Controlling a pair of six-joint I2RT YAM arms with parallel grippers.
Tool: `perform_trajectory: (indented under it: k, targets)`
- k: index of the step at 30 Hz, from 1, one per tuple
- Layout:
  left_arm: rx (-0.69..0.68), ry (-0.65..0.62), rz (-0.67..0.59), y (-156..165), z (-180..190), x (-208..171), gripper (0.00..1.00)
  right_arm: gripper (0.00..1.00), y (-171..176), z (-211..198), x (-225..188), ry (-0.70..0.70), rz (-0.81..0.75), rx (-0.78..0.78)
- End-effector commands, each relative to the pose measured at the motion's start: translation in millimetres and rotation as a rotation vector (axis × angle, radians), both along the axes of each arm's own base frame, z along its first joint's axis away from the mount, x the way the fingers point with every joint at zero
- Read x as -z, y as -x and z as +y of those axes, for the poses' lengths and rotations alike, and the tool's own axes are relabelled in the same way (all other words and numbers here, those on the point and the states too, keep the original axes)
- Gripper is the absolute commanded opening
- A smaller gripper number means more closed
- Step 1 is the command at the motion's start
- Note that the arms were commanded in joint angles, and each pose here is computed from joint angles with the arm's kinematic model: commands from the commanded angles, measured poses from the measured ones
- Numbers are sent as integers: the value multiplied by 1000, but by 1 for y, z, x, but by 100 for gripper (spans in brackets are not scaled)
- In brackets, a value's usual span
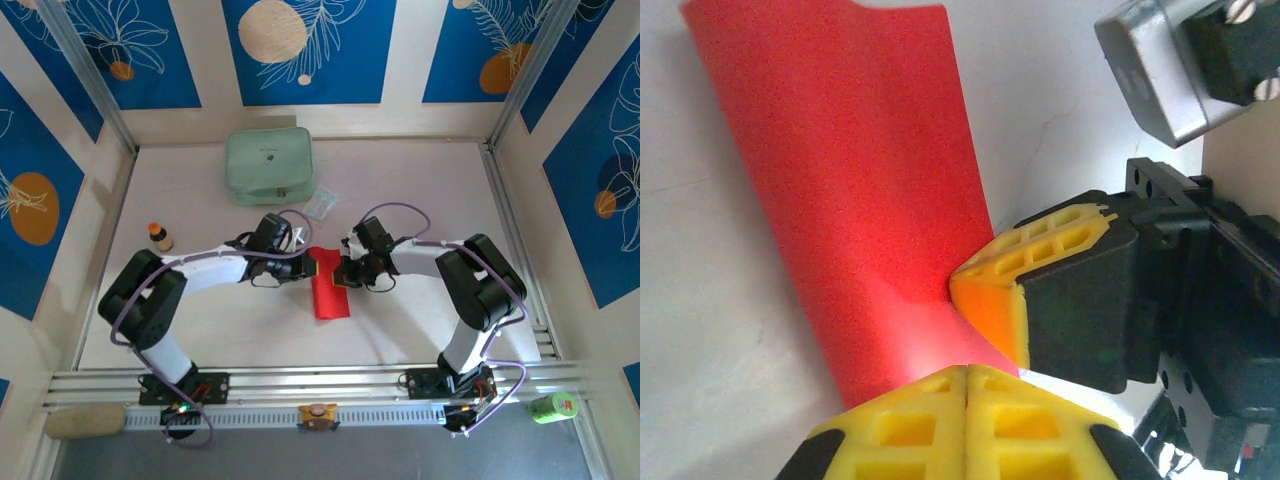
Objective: Fold a paper plane with a square sheet of paper (pick it up from the middle)
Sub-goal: Fold the paper in half at the center of the table.
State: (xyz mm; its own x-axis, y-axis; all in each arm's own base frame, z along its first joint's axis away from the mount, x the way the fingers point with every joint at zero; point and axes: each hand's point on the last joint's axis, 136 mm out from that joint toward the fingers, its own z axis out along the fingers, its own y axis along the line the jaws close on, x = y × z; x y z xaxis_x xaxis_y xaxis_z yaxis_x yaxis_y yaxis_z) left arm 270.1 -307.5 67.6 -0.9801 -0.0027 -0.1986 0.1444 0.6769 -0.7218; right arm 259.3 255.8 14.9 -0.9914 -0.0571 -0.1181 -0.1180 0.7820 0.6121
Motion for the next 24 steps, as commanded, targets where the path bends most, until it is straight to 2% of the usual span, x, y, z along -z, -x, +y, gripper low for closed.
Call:
perform_trajectory:
  k: [1,13,24]
  targets:
    - [50,111,26,2,-12,0,0,0,23,-16,25,72,104,1]
    - [68,138,57,4,-16,15,0,0,25,-17,26,83,114,9]
    - [66,-29,114,16,13,67,0,0,28,-18,27,90,121,11]
